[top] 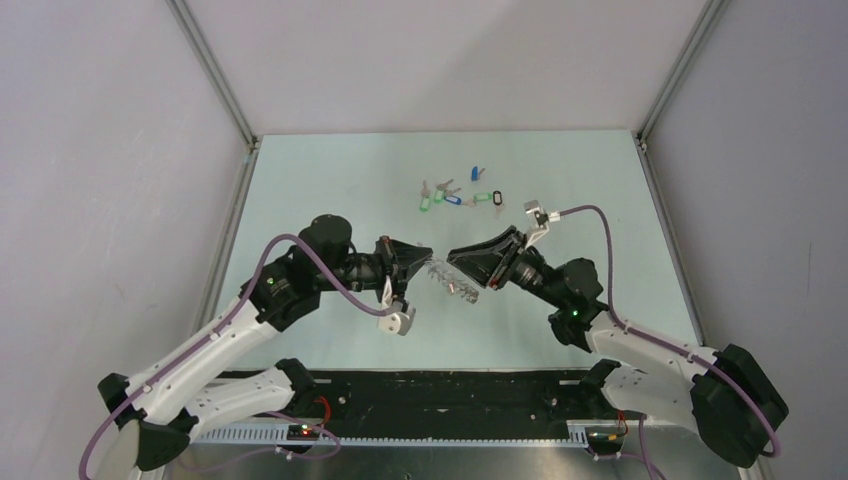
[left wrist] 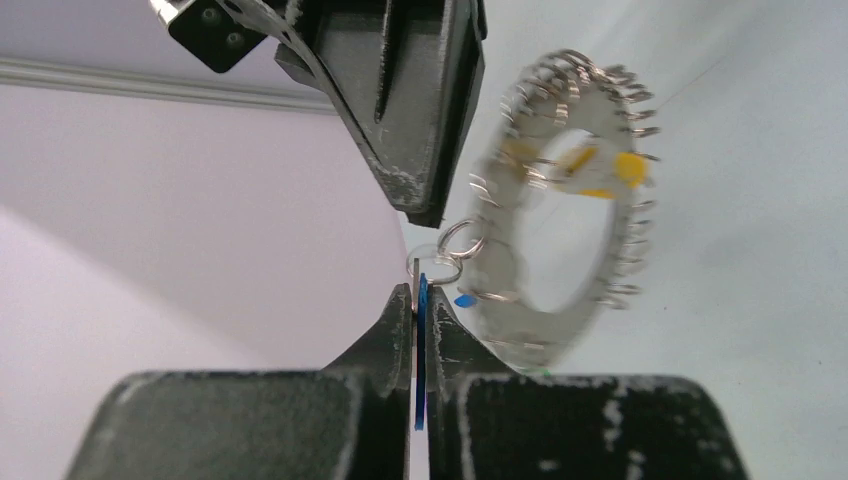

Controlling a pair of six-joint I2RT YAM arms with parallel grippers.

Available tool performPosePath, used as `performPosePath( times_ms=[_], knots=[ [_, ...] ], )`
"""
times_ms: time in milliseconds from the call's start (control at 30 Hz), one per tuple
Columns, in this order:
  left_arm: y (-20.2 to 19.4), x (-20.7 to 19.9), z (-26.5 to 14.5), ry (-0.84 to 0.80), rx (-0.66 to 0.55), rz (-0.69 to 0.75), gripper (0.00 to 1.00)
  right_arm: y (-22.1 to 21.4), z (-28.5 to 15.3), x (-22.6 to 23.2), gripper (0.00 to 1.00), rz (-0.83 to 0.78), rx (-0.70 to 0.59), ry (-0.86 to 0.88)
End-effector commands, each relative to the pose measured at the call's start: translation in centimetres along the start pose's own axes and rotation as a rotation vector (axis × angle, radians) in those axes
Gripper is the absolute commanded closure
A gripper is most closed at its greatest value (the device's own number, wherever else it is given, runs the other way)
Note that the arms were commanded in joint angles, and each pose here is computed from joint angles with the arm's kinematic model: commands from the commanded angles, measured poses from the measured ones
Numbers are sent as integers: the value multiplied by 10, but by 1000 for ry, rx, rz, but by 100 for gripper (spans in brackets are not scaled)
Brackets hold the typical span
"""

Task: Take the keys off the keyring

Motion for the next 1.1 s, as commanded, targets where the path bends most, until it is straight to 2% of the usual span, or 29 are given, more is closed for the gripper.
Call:
performPosePath(
  times_ms=[0,67,267,400,700,1067],
  knots=[
    [12,19,-9,79,-39,52,100,26,-1,11,52,-132,-107,32],
    [13,20,-11,84,-42,53,100,20,-4,8,44,-230,-41,33],
    [17,22,-12,91,-64,56,100,6,-4,8,42,-546,185,111],
    [21,21,-13,92,-83,59,100,12,4,8,42,-652,231,148],
    [26,22,-14,98,-109,63,100,24,20,20,47,-734,285,272],
    [29,23,-16,103,-125,67,100,12,31,23,51,-677,389,401]
  ],
)
Point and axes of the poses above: each gripper's point midway between its finger pads, its own z axis out along the fingers, its own x axis along the line the jaws close on, y = z × x, the point moved 4 cm from there along -z, back along the fingers, and after that the axes turned 8 degrees about z, right-handed, at the moved point
